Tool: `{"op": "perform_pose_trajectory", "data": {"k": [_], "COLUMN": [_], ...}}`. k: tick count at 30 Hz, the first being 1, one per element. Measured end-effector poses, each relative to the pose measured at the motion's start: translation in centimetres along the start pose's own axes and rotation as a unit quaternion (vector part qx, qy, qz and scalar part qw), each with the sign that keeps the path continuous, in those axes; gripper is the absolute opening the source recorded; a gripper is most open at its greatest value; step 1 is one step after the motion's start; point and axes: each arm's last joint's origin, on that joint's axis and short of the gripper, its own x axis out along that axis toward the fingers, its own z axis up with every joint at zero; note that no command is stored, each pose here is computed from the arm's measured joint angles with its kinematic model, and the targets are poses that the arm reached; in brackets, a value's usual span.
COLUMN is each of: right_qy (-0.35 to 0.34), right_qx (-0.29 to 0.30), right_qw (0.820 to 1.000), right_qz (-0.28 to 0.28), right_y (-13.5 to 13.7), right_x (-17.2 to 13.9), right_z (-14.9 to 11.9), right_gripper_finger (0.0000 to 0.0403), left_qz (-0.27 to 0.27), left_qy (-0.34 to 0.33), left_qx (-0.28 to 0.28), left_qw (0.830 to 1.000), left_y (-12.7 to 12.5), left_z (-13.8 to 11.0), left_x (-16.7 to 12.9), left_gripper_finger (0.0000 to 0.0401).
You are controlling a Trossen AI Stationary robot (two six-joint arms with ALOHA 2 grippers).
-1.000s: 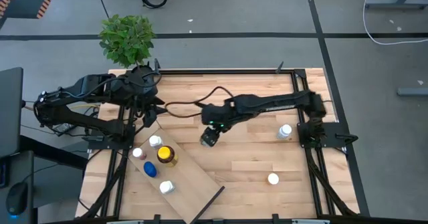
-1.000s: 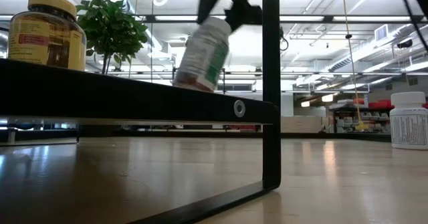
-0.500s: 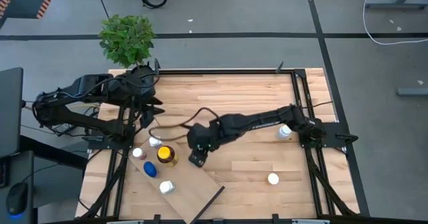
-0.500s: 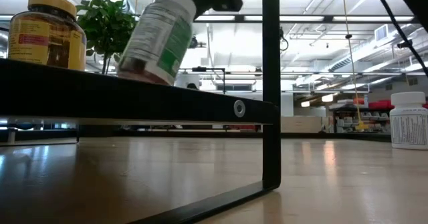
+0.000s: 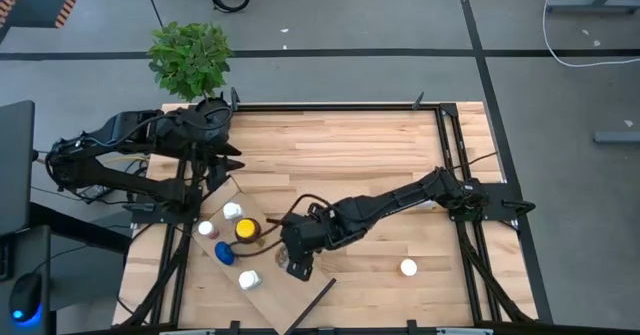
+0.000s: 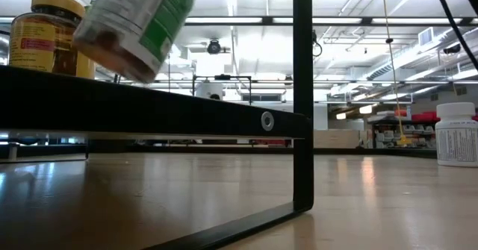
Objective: Pick and place medicine bottles onto shelf by color
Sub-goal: Put the green pill bottle on the shelf
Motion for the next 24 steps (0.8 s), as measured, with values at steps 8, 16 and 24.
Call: {"op": "perform_pose_trajectory", "data": {"k": [8,16,24], "right_qy": [0.032,0.01,-0.006], "right_qx": [-0.025,-0.031,-0.075], "right_qw": [0.999,0.999,0.997], "right_qz": [0.01,0.04,0.033], "right_y": [-0.3,1.3,2.6], "right_x": [1.9,1.6,1.3], "right_z": [-1.0,-1.5,-2.5], "right_gripper_finger": [0.0249,0.0256,0.0257], "left_qz": [-0.006,-0.031,-0.054], "left_qy": [0.003,0.012,0.021], "left_qx": [-0.048,-0.081,-0.105], "left_qw": [0.999,0.996,0.993], "left_y": [-0.2,-1.1,-2.1], "left_z": [0.0,-0.4,-0.7], "left_x": [0.0,-0.1,-0.2], "left_gripper_finger": [0.0173,0.0172,0.0169]}}
